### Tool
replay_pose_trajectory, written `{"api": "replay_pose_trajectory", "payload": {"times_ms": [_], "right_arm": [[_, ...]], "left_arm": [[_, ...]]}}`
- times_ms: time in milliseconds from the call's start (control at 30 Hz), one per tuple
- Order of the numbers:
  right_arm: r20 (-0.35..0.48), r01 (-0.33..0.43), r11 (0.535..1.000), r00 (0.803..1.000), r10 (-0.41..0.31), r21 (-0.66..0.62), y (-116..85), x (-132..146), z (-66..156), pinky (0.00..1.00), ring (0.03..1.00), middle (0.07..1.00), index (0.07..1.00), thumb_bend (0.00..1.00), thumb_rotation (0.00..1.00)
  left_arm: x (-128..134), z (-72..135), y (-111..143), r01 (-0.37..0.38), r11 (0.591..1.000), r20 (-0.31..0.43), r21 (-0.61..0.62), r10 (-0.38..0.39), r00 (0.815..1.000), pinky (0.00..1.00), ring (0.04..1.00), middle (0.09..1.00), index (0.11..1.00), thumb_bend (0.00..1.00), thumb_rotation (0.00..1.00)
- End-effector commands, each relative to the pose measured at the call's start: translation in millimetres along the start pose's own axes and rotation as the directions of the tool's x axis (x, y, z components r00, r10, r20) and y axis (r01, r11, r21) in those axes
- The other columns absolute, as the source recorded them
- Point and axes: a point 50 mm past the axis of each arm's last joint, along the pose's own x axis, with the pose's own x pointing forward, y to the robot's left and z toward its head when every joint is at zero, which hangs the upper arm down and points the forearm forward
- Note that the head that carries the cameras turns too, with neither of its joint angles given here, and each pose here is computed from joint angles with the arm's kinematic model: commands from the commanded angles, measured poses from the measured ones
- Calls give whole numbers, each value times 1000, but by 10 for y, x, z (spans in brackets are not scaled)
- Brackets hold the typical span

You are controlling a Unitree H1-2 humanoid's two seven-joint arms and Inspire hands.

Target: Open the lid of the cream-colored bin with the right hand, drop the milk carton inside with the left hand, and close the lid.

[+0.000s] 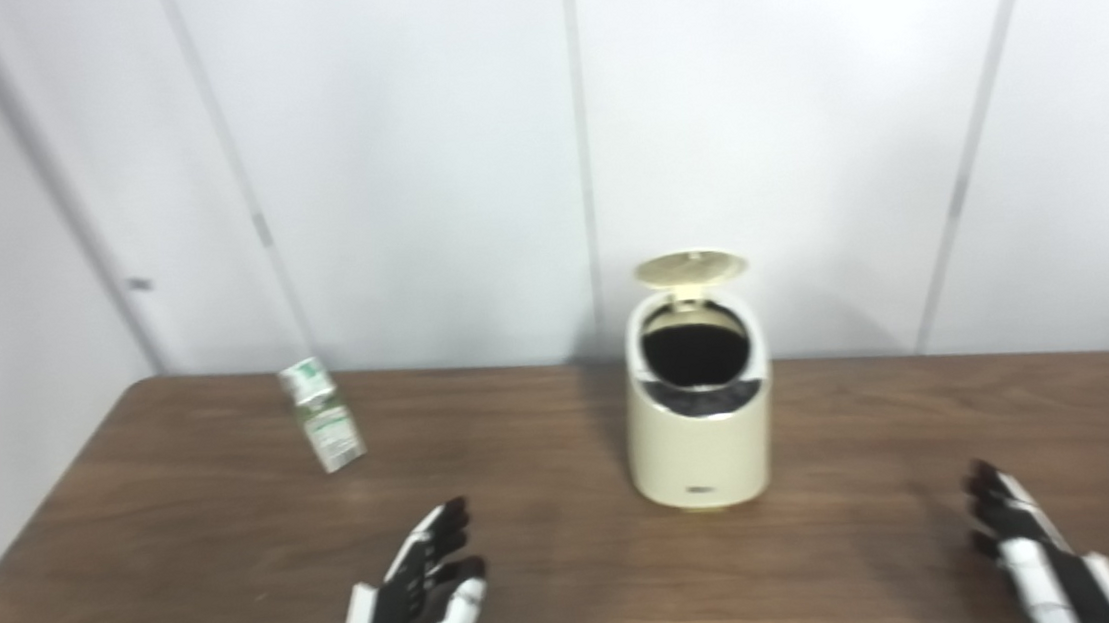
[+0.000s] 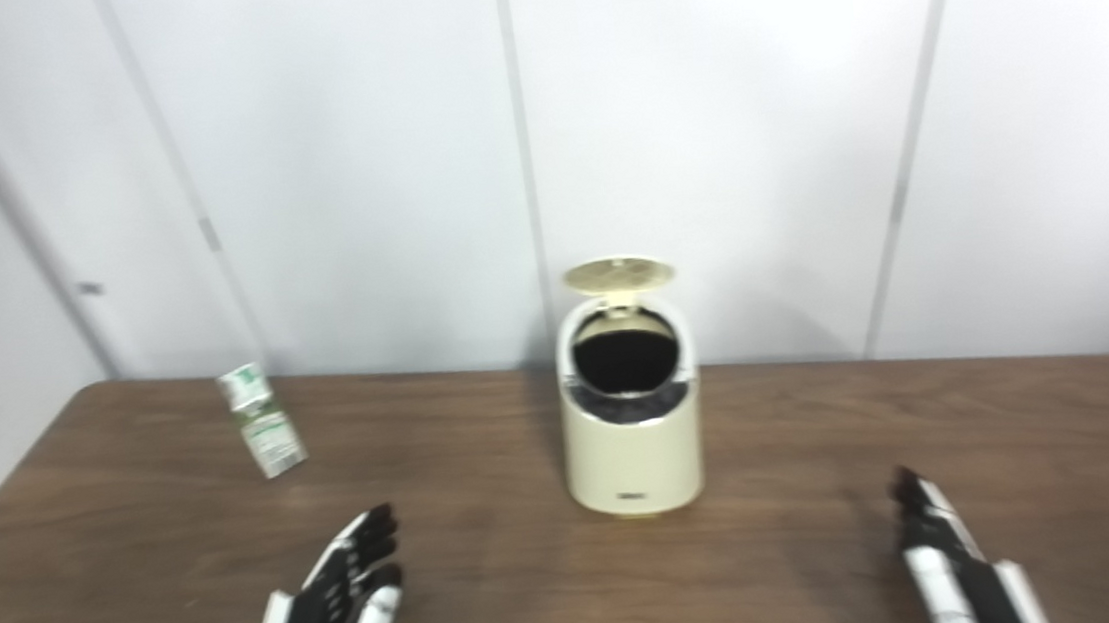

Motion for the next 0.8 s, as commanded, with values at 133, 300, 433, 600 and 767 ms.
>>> {"api": "replay_pose_trajectory", "payload": {"times_ms": [133,300,433,600,767], "right_arm": [[105,-16,1000,994,14,23,-95,17,116,892,934,941,957,516,982],[67,8,999,998,-5,-39,-65,4,158,756,871,891,903,566,978],[55,0,999,999,2,-48,-84,31,158,717,851,872,880,605,958],[57,-2,999,998,4,-32,-116,60,135,684,830,850,862,651,930],[56,-7,999,998,9,-36,-135,60,135,639,805,831,853,678,930]], "left_arm": [[-134,-179,-170,3,1000,-48,2,-3,999,774,834,846,881,406,559],[-130,-210,-216,0,1000,-44,-7,0,999,804,832,842,881,431,576],[-118,-211,-236,-11,1000,-36,-18,10,999,797,828,845,883,444,569],[-71,-133,-188,-47,998,-12,-46,46,999,695,792,852,896,507,420],[80,16,79,-115,993,40,37,113,993,679,778,845,891,682,269]]}}
